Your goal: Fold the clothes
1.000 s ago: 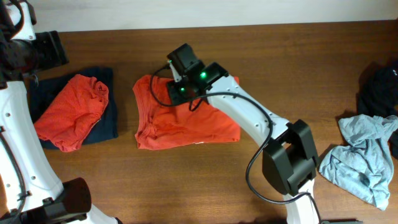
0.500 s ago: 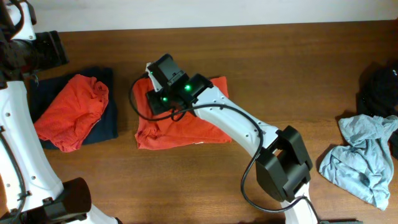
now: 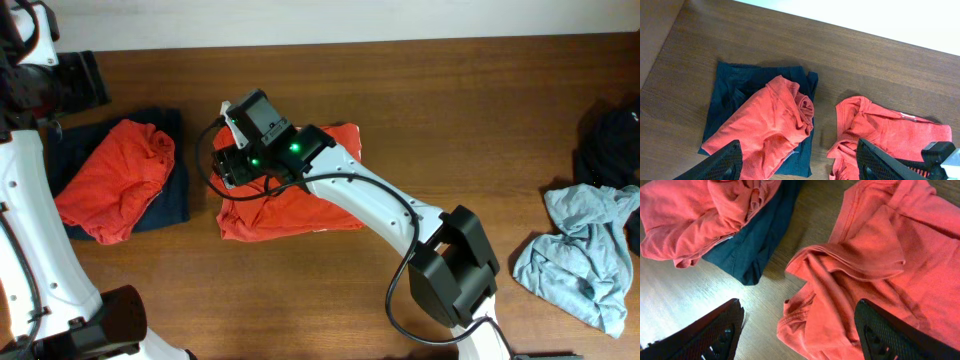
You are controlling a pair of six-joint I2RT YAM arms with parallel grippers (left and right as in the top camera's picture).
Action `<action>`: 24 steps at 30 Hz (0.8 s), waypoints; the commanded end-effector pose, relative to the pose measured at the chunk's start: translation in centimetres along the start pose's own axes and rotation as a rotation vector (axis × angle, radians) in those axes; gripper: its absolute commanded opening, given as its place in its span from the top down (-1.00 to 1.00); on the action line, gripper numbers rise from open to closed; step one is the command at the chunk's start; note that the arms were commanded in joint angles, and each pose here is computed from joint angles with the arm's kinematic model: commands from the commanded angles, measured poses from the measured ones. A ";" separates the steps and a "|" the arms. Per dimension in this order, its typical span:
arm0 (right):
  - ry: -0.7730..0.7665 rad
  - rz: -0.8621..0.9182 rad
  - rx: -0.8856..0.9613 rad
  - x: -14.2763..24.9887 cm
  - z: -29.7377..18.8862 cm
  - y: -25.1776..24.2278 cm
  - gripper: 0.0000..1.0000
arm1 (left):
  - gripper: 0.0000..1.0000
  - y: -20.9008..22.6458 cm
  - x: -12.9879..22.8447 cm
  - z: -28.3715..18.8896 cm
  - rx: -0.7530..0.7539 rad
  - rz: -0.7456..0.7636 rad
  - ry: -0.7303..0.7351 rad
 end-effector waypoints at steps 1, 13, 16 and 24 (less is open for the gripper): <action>-0.027 0.021 -0.013 -1.8 -1.4 -1.1 -0.47 | -0.45 0.1 -0.1 0.1 0.005 -0.002 -0.002; 0.115 0.162 0.152 -1.0 1.0 -8.6 0.92 | -0.45 0.1 -0.1 0.1 0.005 -0.002 -0.002; 0.139 0.187 0.165 -0.3 3.5 -9.9 0.92 | -0.45 0.1 -0.1 0.1 0.005 -0.002 -0.001; 0.168 0.191 0.103 0.9 7.7 -11.1 0.92 | -0.45 0.1 -0.1 0.1 0.005 -0.002 -0.001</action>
Point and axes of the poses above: each gripper's point midway between its finger pads, its own z axis out along the fingers, its own y axis along the line the jaws close on, x = y × z, the point moved 9 cm from there along -z, back along the fingers, and after that the axes turned 13 degrees about z, right-handed, at the moved point
